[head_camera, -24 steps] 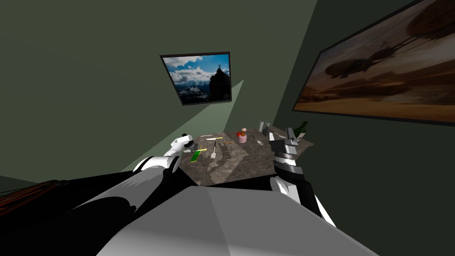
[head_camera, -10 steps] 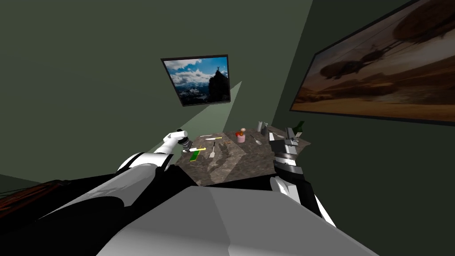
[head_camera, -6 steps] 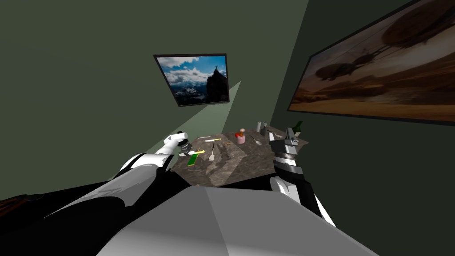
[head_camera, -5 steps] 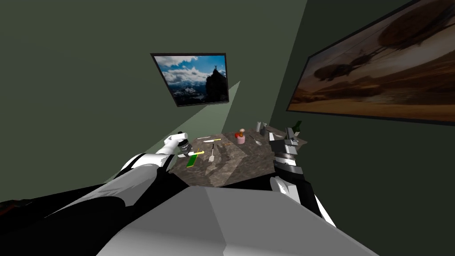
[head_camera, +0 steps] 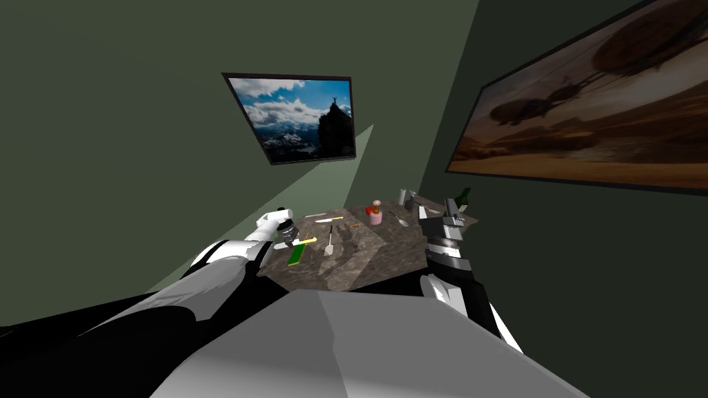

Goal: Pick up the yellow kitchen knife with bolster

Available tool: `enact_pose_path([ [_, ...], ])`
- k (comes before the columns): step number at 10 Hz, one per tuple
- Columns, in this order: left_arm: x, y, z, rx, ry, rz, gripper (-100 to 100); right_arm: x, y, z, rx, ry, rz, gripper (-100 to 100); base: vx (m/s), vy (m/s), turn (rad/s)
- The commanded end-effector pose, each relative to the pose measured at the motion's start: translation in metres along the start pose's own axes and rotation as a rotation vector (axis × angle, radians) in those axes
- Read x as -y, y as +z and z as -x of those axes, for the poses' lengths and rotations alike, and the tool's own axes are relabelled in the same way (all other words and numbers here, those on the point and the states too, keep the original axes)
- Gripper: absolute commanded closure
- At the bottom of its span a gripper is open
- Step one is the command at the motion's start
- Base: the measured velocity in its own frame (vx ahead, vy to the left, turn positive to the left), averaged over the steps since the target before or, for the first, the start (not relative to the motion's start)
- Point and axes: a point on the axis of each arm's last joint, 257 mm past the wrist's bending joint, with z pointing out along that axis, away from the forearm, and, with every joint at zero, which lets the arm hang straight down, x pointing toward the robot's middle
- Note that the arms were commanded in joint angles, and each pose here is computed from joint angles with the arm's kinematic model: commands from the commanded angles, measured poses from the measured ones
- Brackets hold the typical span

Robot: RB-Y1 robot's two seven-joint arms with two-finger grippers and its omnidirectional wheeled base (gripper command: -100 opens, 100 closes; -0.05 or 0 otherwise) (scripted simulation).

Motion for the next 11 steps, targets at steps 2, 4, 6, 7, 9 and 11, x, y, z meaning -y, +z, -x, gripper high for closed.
enact_pose_path([
  [2,0.001,0.004,-0.001,0.003,-0.001,-0.006,-100,0.000,0.000,0.000,0.000,0.000,0.000,0,-0.016,-0.007,0.002],
  [4,0.001,0.005,-0.001,0.004,-0.001,-0.008,100,0.000,0.000,0.000,0.000,0.000,0.000,0,0.000,0.000,0.000],
  [6,0.002,0.003,-0.001,0.004,-0.002,-0.011,100,0.000,0.000,0.000,0.000,0.000,0.000,0,0.000,0.000,0.000],
  [7,0.002,0.003,-0.001,0.004,-0.002,-0.011,100,0.000,0.000,0.000,0.000,0.000,0.000,0,0.000,0.000,0.000],
  [9,0.001,-0.005,0.001,-0.003,-0.001,0.004,100,0.000,0.000,0.000,0.000,0.000,0.000,0,0.006,0.004,-0.002],
  [11,0.002,-0.002,0.001,0.000,-0.003,-0.002,0,0.000,0.000,0.000,0.000,0.000,0.000,0,0.005,0.003,0.000],
])
